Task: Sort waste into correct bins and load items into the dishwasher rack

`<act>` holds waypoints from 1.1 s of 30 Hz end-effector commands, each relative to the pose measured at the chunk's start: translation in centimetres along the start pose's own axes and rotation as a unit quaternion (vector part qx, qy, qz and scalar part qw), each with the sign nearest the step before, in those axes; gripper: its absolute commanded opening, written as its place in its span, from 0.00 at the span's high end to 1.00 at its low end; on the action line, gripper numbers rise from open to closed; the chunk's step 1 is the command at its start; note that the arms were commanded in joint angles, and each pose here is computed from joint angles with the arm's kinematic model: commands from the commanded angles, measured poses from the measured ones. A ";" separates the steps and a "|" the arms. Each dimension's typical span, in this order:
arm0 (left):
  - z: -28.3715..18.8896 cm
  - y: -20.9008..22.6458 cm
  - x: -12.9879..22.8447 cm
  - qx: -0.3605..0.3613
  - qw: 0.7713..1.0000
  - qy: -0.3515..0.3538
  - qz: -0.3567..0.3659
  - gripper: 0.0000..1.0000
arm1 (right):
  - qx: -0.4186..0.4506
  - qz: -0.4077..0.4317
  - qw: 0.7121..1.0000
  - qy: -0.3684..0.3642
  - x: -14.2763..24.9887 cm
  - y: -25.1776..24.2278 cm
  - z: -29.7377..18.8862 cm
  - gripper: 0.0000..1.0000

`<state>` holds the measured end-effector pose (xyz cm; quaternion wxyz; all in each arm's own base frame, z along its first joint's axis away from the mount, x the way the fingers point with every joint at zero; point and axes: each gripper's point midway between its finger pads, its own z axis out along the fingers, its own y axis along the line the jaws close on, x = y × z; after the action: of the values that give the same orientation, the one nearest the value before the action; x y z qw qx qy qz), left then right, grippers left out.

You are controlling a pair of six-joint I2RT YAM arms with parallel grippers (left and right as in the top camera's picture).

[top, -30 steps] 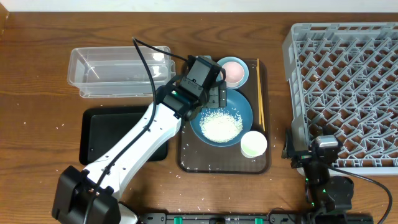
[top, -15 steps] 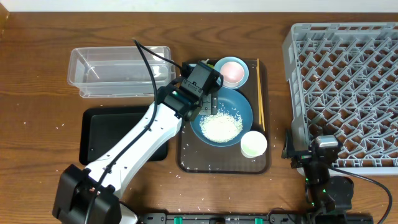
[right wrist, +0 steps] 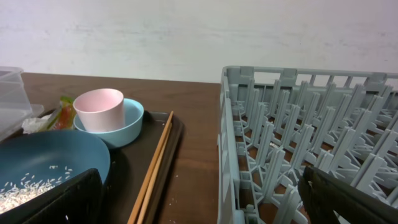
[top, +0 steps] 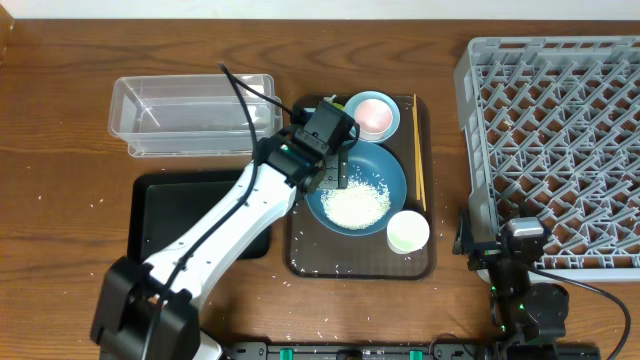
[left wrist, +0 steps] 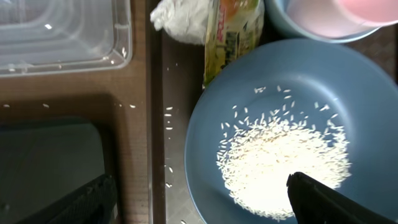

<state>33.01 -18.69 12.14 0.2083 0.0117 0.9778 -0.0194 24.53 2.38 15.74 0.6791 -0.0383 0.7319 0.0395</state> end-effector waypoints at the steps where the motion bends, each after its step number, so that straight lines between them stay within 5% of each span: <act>1: 1.8 0.6 1.1 -0.026 0.999 0.020 -0.003 0.09 | -0.002 -0.008 1.000 0.002 0.2 0.2 0.0 0.01; 18: 3.0 0.1 0.8 -0.024 1.000 0.018 -0.009 0.16 | -0.002 -0.008 1.000 0.002 0.2 0.2 0.0 0.01; 26: 2.7 -3.4 0.8 0.069 0.997 0.033 -0.013 0.16 | -0.002 -0.008 1.000 0.002 0.2 0.2 0.0 0.01; 33: 2.6 -3.9 -0.2 0.081 0.997 0.011 -0.002 0.16 | -0.002 -0.008 1.000 0.002 0.2 0.2 0.0 0.01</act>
<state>34.28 -22.57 9.94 0.1959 0.0159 0.9758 -0.0961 24.53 2.38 15.74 0.6793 -0.0383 0.7318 0.0392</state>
